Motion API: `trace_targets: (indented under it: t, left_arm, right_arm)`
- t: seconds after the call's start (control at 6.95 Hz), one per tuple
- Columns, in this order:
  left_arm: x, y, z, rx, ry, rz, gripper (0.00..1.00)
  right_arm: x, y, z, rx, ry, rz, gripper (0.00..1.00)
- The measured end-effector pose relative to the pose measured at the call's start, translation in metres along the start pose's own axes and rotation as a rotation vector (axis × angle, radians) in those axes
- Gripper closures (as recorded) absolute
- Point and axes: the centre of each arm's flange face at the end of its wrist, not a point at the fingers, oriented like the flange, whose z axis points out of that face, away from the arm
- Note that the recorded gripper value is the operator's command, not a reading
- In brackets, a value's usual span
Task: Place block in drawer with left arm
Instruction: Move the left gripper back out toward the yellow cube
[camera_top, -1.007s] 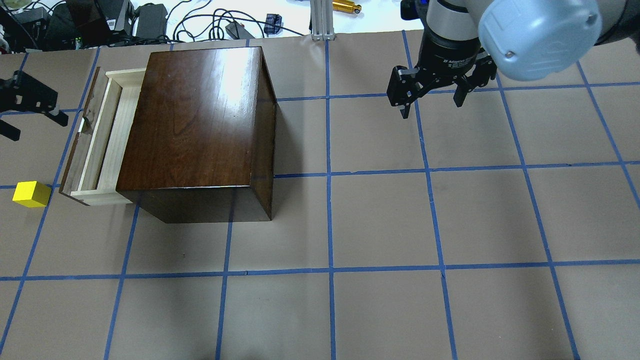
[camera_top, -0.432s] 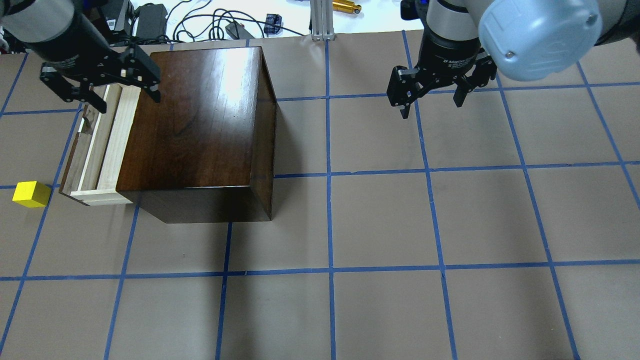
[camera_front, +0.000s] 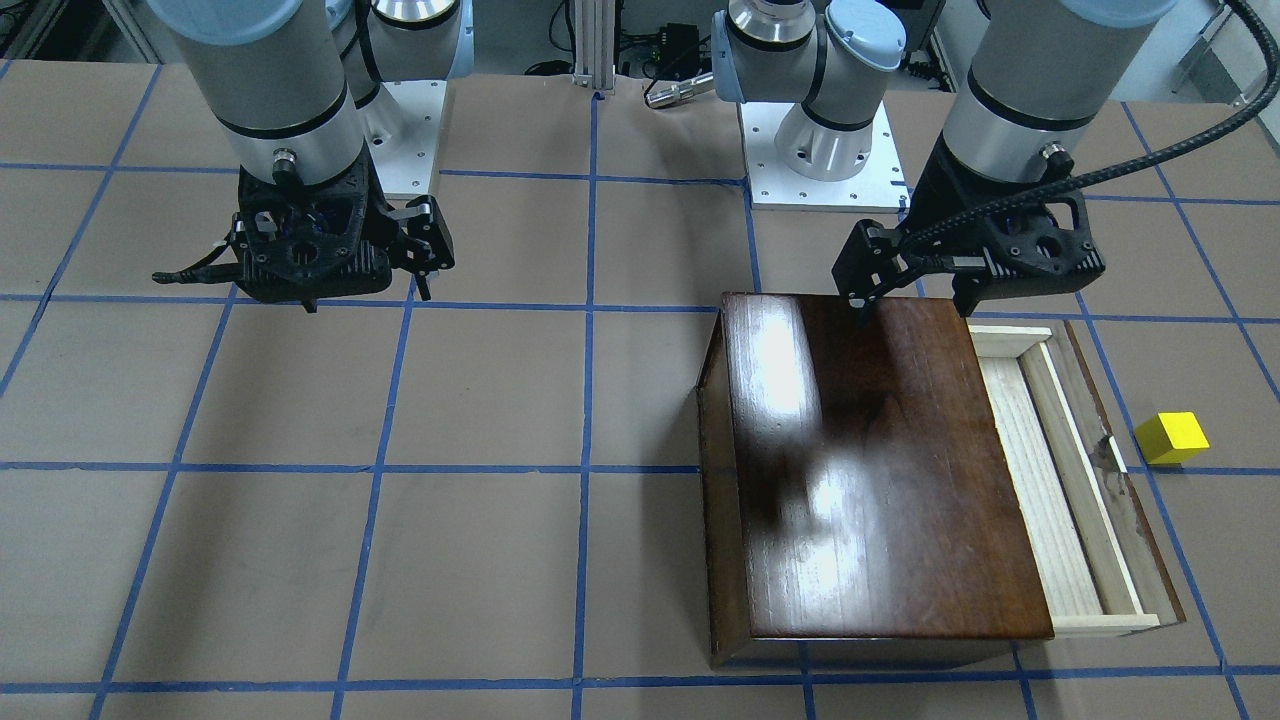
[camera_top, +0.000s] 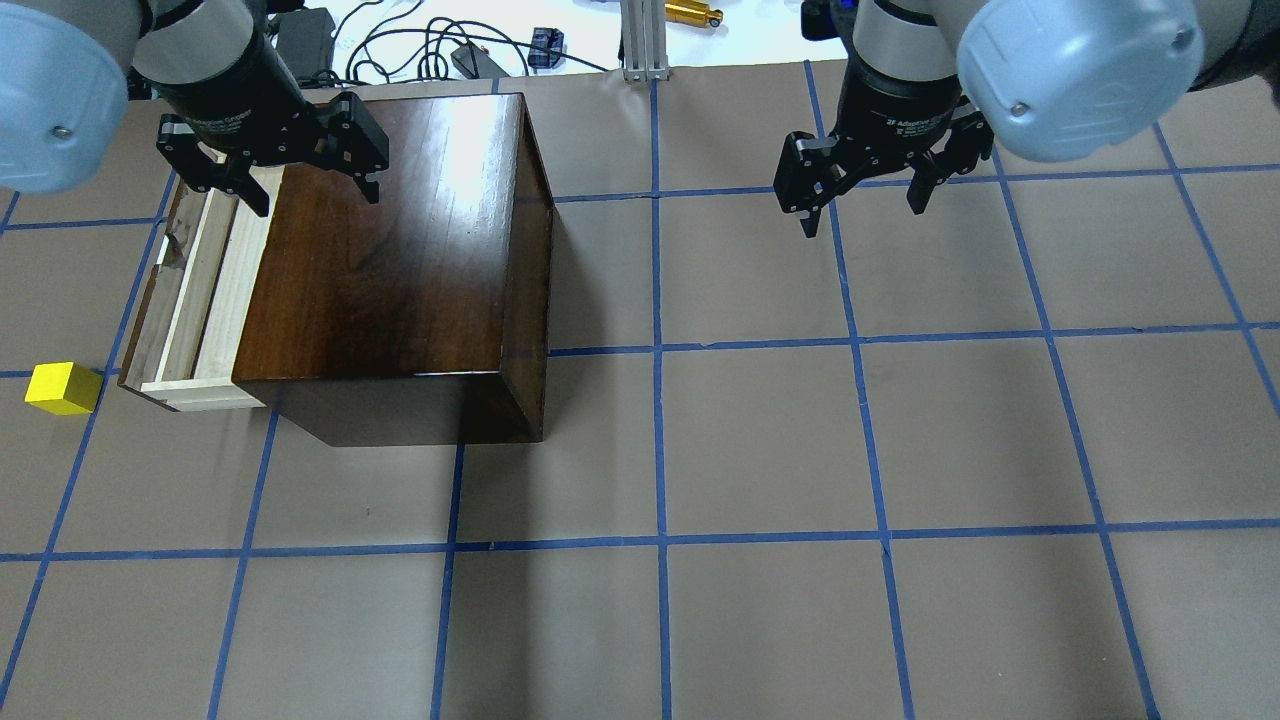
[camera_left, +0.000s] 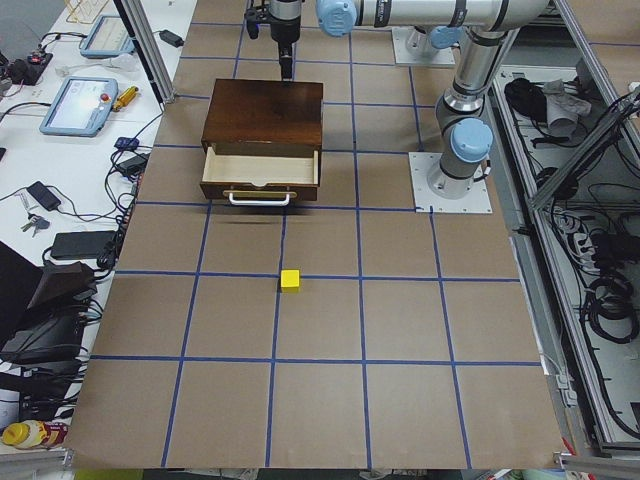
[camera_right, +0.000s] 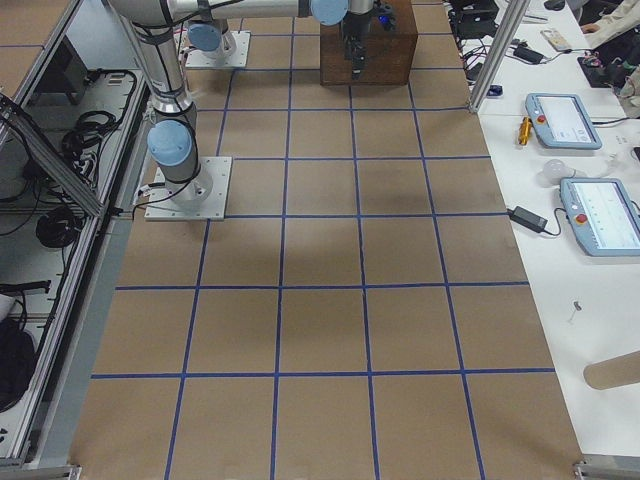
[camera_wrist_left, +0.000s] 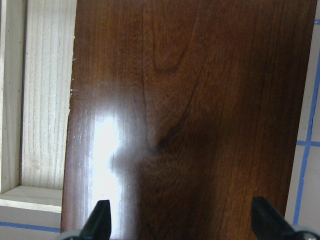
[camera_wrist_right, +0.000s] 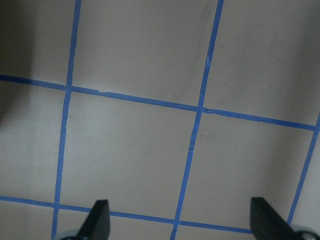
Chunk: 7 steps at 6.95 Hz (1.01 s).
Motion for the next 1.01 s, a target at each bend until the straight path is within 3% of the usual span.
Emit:
trace_targets:
  t: [1.01]
  left_arm:
    - [-0.016,-0.006,-0.001,0.004,0.008,0.072,0.0]
  right_arm:
    - [0.0,0.0,0.0,0.0,0.0,-0.001,0.0]
